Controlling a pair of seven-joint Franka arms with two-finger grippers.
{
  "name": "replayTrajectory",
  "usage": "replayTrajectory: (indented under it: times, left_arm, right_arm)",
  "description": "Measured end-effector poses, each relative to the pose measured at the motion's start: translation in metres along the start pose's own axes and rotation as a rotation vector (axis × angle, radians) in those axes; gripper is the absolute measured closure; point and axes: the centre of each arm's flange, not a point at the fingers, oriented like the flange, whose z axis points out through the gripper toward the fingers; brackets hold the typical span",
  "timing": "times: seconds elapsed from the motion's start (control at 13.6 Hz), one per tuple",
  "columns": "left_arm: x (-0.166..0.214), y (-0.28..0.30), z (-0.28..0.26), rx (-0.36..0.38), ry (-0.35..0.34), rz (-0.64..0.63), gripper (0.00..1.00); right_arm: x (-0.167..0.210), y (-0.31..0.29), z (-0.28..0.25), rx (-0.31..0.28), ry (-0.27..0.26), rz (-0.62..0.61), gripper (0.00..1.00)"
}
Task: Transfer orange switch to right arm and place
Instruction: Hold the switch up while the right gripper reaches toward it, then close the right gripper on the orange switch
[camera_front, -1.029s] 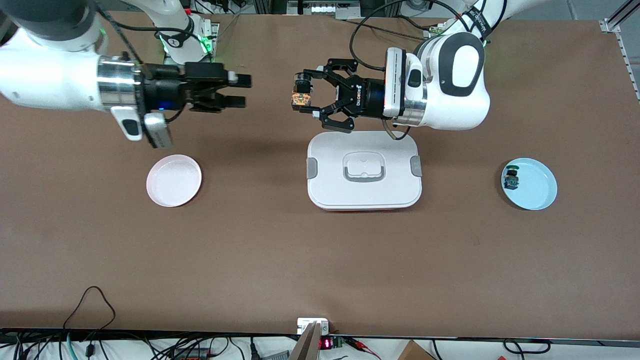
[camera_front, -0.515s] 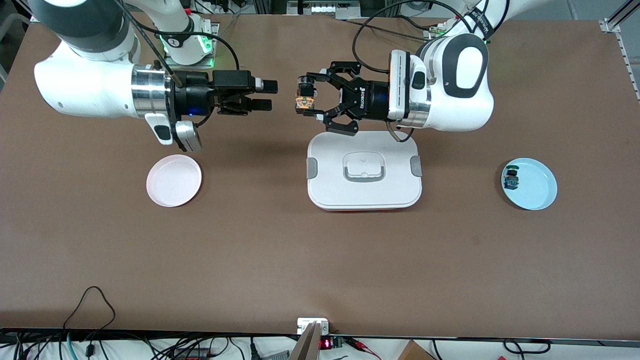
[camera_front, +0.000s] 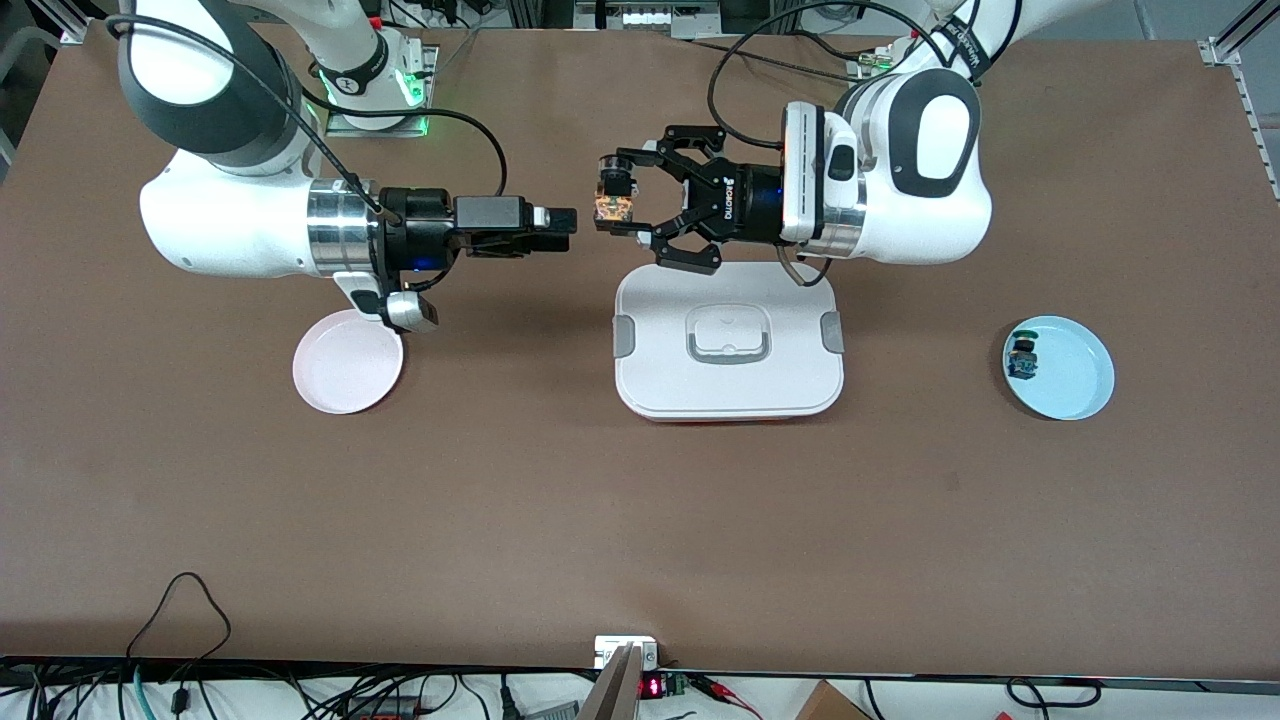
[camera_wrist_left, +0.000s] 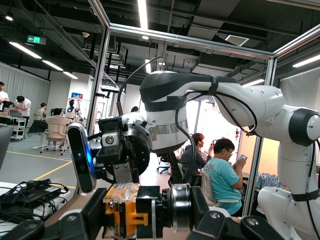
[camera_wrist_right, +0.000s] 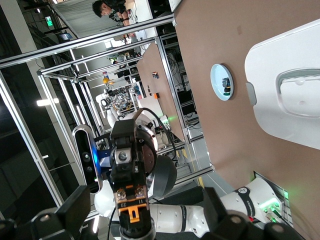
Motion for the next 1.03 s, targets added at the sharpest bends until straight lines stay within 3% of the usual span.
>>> replayTrajectory:
  times: [0.22, 0.66, 1.03]
  left_arm:
    - [0.001, -0.002, -0.004, 0.006, 0.001, 0.001, 0.28]
    - [0.001, -0.001, -0.002, 0.004, 0.002, 0.001, 0.28]
    - [0.002, -0.001, -0.002, 0.003, 0.002, 0.002, 0.28]
  right_arm:
    - [-0.009, -0.007, 0.025, 0.049, 0.019, 0.012, 0.00]
    - [-0.014, -0.008, 0.036, 0.050, 0.008, 0.012, 0.00]
    - [-0.025, -0.006, 0.050, 0.045, -0.061, 0.015, 0.04]
